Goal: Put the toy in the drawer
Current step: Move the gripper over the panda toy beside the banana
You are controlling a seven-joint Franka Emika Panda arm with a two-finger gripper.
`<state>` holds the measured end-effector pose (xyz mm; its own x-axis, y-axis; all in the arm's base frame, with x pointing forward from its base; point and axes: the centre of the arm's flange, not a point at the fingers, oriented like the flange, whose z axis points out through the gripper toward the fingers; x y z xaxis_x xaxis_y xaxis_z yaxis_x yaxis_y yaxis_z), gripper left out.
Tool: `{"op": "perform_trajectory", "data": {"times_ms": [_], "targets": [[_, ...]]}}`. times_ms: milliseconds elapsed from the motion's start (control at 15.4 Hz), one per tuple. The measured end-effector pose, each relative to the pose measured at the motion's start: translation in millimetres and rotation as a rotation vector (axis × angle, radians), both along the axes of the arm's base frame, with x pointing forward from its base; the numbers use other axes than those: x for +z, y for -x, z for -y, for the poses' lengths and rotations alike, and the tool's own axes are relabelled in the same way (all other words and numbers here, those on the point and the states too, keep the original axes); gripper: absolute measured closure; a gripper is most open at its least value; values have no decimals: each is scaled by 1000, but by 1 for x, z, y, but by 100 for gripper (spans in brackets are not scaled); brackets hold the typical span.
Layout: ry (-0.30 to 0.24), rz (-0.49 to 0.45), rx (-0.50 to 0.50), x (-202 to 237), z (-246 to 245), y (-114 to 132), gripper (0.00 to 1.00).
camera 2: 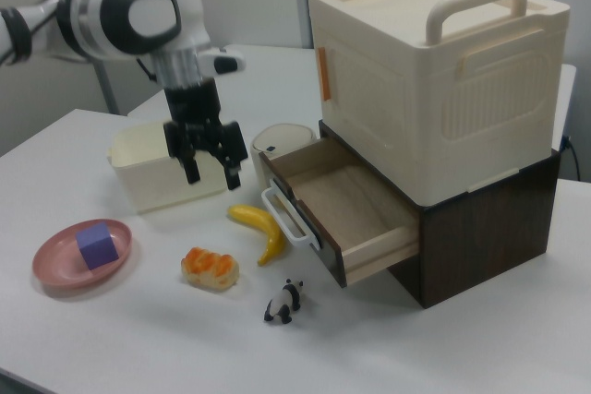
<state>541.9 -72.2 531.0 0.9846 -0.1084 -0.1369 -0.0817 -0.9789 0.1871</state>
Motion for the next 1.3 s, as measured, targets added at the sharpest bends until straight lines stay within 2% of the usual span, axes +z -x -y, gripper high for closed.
{"op": "perform_trajectory", "data": {"times_ms": [389,583,842,1296], "targets": [[108,-8,22,-77,22,9,0],[143,-6,21,-111,27,17,0],[143,10,25,-142,36,24,0],[162,69,-44,-172,47,14,0]]}}
